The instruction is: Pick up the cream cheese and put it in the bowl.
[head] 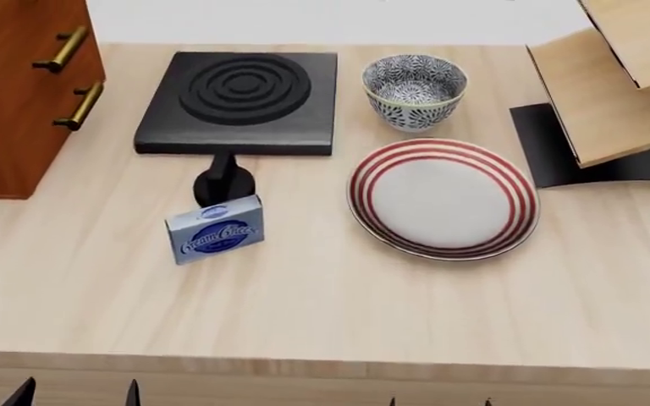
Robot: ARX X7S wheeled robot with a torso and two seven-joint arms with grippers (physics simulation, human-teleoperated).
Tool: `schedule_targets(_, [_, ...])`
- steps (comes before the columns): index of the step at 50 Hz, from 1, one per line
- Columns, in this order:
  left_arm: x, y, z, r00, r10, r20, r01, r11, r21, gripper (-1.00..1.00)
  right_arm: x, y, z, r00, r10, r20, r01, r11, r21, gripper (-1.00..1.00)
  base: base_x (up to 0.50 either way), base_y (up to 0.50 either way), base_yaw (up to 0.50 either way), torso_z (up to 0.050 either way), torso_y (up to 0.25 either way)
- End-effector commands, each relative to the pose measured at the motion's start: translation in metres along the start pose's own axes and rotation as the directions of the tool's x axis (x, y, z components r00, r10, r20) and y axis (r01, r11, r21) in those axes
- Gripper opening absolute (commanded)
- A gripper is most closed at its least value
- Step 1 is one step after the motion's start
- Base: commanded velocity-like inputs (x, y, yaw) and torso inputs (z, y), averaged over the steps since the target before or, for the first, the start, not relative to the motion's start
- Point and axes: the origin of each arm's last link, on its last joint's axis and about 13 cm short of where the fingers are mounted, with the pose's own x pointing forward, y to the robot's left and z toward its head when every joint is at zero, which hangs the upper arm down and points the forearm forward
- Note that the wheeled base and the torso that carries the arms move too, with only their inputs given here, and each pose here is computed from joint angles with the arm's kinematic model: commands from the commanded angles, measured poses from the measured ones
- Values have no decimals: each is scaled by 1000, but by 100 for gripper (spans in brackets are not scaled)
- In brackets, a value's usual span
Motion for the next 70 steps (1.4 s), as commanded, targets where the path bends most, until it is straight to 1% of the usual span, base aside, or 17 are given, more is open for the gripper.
schedule_targets(1, [0, 0, -1, 1000, 2, 2, -2, 1000, 1, 100, 0, 0, -1, 1000, -5, 2, 5, 1000, -5, 100, 273, 0, 0, 0, 0])
schedule_targets(43, [0, 0, -1, 1000, 6, 6, -6, 1000, 4, 100, -2, -2, -2, 1000, -13, 7, 13, 1000, -4, 100, 270, 0, 0, 0, 0])
schedule_targets(70, [0, 0, 0, 1000, 5, 8, -5, 1000, 2, 100, -2, -2, -1, 1000, -19, 5, 19, 1000, 3, 100, 169, 0, 0, 0, 0])
